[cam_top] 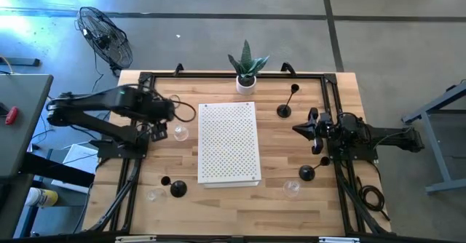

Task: Pick & Place candle stick holders
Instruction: Put the top transparent glass candle holder on the shelf

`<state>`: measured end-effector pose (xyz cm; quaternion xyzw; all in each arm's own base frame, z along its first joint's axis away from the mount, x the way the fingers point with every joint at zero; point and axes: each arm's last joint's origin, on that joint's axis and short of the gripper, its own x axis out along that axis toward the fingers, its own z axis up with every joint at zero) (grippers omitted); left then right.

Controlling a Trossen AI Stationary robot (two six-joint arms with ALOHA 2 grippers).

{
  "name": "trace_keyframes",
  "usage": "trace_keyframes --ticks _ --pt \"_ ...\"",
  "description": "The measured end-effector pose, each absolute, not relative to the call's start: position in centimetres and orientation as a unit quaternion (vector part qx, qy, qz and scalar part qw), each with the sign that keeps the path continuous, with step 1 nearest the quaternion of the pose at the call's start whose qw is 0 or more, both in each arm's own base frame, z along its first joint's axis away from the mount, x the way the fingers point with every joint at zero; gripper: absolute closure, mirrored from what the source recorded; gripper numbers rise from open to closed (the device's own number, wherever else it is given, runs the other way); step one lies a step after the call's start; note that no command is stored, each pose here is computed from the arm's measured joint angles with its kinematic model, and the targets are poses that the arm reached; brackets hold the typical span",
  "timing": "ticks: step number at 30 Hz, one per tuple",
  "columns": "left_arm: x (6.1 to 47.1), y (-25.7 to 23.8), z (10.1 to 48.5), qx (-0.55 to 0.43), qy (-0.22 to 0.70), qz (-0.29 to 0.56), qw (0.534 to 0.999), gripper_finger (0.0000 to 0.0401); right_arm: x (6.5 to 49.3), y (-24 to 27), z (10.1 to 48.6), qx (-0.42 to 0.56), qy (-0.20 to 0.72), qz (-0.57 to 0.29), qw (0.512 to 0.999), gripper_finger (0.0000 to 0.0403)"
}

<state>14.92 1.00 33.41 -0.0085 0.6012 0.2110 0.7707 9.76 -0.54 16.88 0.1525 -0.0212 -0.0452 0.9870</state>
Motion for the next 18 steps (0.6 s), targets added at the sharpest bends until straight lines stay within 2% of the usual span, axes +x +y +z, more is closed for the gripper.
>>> trace_keyframes --ticks 10,18 --pt "18.5 0.8 30.0 -0.082 0.632 0.230 0.736 0.0139 9.8 -0.5 16.9 0.152 -0.021 -0.045 0.987 0.0402" --pt "19.8 0.9 28.9 -0.067 0.645 0.256 0.717 0.0139 9.8 -0.5 16.9 0.156 -0.020 -0.045 0.987 0.0402"
